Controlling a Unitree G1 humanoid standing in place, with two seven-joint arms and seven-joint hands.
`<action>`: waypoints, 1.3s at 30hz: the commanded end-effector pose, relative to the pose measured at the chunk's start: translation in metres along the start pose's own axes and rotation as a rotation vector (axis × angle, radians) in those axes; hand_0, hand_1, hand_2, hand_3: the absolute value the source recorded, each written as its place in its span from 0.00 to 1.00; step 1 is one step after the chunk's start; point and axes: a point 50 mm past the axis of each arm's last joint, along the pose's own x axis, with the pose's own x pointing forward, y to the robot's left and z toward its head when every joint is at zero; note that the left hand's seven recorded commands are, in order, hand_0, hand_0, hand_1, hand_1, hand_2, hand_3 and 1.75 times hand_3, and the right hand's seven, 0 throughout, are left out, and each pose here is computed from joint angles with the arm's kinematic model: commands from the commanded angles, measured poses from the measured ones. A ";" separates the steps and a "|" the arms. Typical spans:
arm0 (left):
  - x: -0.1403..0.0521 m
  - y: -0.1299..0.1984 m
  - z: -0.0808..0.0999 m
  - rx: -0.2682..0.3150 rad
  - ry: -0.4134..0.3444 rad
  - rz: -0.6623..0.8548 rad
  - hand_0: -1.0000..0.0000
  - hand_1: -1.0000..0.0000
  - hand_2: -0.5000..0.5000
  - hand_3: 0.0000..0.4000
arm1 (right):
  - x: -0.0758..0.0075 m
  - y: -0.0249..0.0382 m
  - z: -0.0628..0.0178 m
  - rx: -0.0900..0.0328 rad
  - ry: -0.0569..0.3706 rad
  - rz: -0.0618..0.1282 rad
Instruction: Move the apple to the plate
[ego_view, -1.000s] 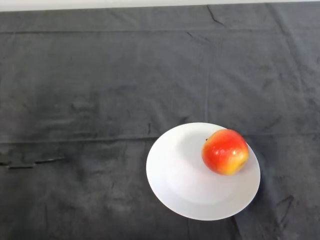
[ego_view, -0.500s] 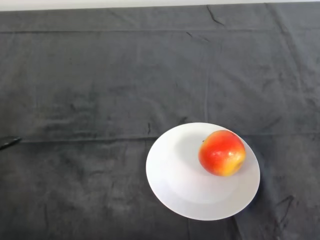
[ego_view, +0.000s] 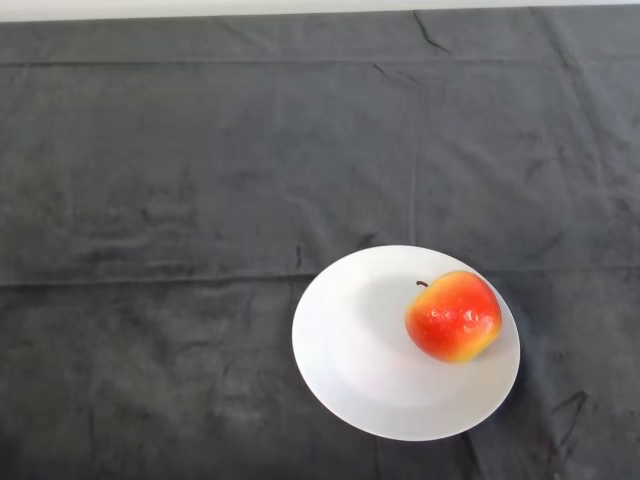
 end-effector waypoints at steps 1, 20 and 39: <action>0.011 0.020 0.012 0.040 -0.018 0.035 1.00 1.00 0.50 0.00 | 0.0054 -0.0030 -0.0071 0.022 0.028 0.007; 0.013 0.026 0.012 -0.004 -0.019 0.132 1.00 1.00 0.50 0.00 | 0.0053 -0.0030 -0.0072 0.023 0.029 0.008; 0.013 0.023 0.011 0.007 -0.017 0.106 1.00 1.00 0.50 0.00 | 0.0053 -0.0030 -0.0072 0.023 0.029 0.008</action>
